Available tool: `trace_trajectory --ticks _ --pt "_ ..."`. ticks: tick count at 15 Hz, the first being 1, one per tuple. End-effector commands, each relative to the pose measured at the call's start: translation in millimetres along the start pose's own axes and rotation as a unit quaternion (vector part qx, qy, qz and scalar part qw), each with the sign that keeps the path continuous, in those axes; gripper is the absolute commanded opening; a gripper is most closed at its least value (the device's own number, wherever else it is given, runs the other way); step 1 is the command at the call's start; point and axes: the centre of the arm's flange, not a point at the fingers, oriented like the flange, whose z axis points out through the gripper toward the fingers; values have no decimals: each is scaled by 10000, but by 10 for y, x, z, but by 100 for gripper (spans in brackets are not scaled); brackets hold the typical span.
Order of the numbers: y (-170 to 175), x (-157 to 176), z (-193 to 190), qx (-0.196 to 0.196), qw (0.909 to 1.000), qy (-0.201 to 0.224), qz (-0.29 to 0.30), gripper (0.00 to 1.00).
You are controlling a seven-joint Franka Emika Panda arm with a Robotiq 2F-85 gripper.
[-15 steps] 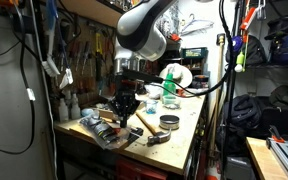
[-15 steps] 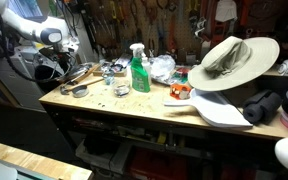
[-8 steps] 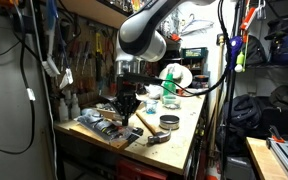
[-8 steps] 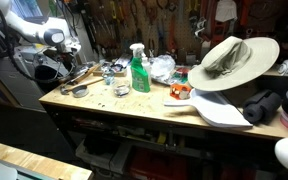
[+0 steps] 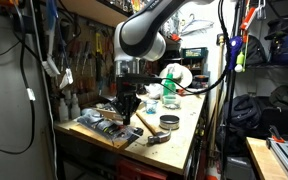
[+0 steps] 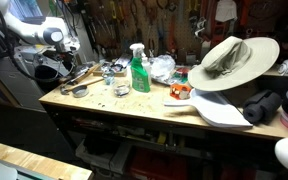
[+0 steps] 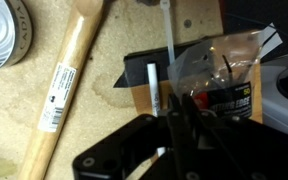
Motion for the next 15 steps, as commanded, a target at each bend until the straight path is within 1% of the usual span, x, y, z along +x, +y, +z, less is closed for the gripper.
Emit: trace_trajectory --ticks 1,4,7,8,9,10,13,15 --pt "6 -181 -160 -41 10000 49 -68 42" --pt "-13 -321 -387 5 9998 167 -138 64" --pt "-5 -552 -611 26 9995 90 -291 86" --pt "5 -642 -669 12 9994 39 -340 95" --pt "26 -757 -732 -65 9991 -39 -420 99" --pt "65 -911 -796 -164 9984 -68 -542 100" --pt "277 -1276 -1014 -468 9951 62 -868 100" --pt "482 -1499 -1186 -486 9939 113 -985 100"
